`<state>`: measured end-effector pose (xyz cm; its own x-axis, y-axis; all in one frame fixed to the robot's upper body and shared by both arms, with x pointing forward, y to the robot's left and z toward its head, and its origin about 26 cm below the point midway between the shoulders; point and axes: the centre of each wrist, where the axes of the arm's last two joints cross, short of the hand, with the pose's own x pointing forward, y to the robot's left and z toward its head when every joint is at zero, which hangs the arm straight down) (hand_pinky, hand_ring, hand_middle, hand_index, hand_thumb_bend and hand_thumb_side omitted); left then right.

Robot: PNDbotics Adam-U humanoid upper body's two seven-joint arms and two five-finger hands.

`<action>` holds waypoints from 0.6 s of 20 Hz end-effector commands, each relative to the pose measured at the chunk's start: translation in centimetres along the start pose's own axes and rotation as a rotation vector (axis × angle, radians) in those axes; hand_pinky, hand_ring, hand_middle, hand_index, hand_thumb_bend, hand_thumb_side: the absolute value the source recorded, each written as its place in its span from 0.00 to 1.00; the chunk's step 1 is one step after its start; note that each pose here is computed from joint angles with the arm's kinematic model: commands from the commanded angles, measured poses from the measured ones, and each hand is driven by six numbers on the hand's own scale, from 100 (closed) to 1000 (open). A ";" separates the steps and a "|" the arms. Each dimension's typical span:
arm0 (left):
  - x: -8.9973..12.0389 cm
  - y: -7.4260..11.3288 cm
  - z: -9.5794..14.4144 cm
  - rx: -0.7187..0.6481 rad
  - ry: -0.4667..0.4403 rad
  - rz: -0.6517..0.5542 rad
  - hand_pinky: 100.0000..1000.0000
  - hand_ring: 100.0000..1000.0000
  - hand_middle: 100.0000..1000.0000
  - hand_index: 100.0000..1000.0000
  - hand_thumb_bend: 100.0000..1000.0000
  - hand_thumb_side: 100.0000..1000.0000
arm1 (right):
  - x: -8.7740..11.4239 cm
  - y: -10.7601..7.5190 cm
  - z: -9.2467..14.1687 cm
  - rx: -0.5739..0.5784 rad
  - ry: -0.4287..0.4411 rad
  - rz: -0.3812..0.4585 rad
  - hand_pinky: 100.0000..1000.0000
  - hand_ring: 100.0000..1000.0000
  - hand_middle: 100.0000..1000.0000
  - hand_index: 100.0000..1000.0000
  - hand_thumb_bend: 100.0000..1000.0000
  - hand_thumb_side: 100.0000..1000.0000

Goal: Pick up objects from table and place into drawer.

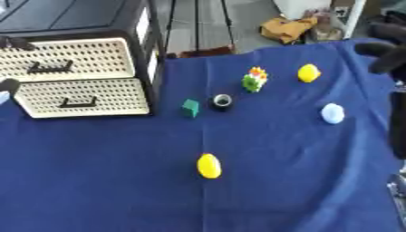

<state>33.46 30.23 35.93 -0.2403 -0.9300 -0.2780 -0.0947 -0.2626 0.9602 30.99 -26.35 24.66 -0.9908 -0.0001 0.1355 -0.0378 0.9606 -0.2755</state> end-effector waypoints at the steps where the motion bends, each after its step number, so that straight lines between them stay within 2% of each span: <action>1: -1.0 0.3 -0.6 -0.009 0.045 -0.017 0.00 0.00 0.08 0.93 0.00 0.15 | 0.3 0.0 -0.6 0.014 -0.023 -0.003 0.71 0.78 0.45 0.76 0.00 0.96; 12: -2.6 -1.3 -3.5 -0.040 0.142 0.009 0.00 0.00 0.08 0.93 0.00 0.15 | 0.3 0.3 -0.8 0.024 -0.029 -0.010 0.72 0.79 0.44 0.76 0.00 0.96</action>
<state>37.70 31.62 34.53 -0.1313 -0.9588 -0.2517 -0.0287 -0.2501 0.9678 31.06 -25.97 24.74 -0.9908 -0.0126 0.1347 -0.0510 0.9569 -0.2859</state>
